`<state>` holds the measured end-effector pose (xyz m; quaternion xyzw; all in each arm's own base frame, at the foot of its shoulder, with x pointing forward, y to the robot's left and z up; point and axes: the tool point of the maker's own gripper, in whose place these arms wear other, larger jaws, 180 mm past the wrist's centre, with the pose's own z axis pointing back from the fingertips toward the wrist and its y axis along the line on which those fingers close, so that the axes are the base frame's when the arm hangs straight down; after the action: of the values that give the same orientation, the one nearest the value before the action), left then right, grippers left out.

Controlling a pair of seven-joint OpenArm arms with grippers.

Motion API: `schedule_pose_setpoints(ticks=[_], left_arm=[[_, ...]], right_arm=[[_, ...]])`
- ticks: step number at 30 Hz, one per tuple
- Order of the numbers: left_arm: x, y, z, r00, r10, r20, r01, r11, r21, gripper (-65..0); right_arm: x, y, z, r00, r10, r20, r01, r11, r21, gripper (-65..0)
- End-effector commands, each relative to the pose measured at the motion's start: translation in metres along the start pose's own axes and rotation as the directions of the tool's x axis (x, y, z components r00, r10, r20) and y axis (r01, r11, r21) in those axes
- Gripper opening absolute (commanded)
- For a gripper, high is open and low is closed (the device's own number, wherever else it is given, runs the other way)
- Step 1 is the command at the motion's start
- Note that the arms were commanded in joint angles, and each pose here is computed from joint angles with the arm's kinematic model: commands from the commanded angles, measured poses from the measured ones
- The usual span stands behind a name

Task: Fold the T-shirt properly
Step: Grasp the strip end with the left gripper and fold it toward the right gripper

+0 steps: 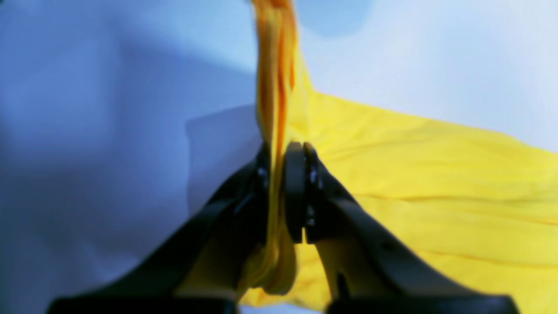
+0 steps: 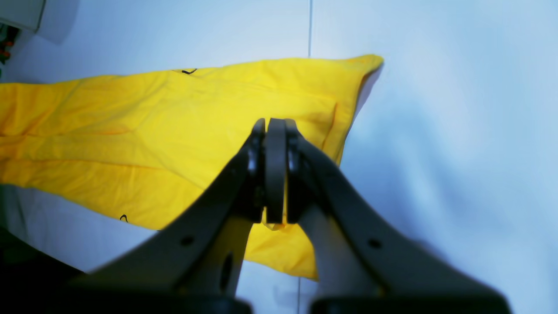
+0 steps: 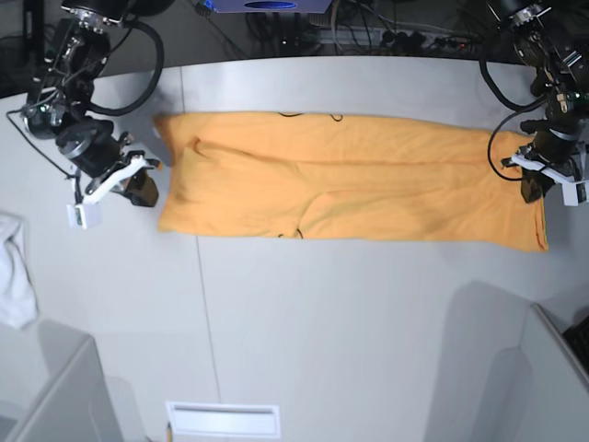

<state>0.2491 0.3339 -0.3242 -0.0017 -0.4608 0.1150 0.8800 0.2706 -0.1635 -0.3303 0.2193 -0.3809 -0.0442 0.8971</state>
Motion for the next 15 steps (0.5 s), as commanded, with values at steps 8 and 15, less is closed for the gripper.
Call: schedule_pose_setpoints(ticks=[8,15], left_arm=[[0.021,-0.034,0.017,0.998,-0.063,0.031,0.065,0.997,-0.048,-65.0],[-0.007,-0.094,0.006,0.994,-0.098,-0.040,0.088,0.975,-0.202,-65.0]], right_arm=[[0.012,0.003,0.002,0.999,0.010,0.042,-0.010,1.000,0.011,-65.0],[0.015,0.004,0.002,0.999,0.011,0.048,-0.011,1.000,0.014,-65.0]])
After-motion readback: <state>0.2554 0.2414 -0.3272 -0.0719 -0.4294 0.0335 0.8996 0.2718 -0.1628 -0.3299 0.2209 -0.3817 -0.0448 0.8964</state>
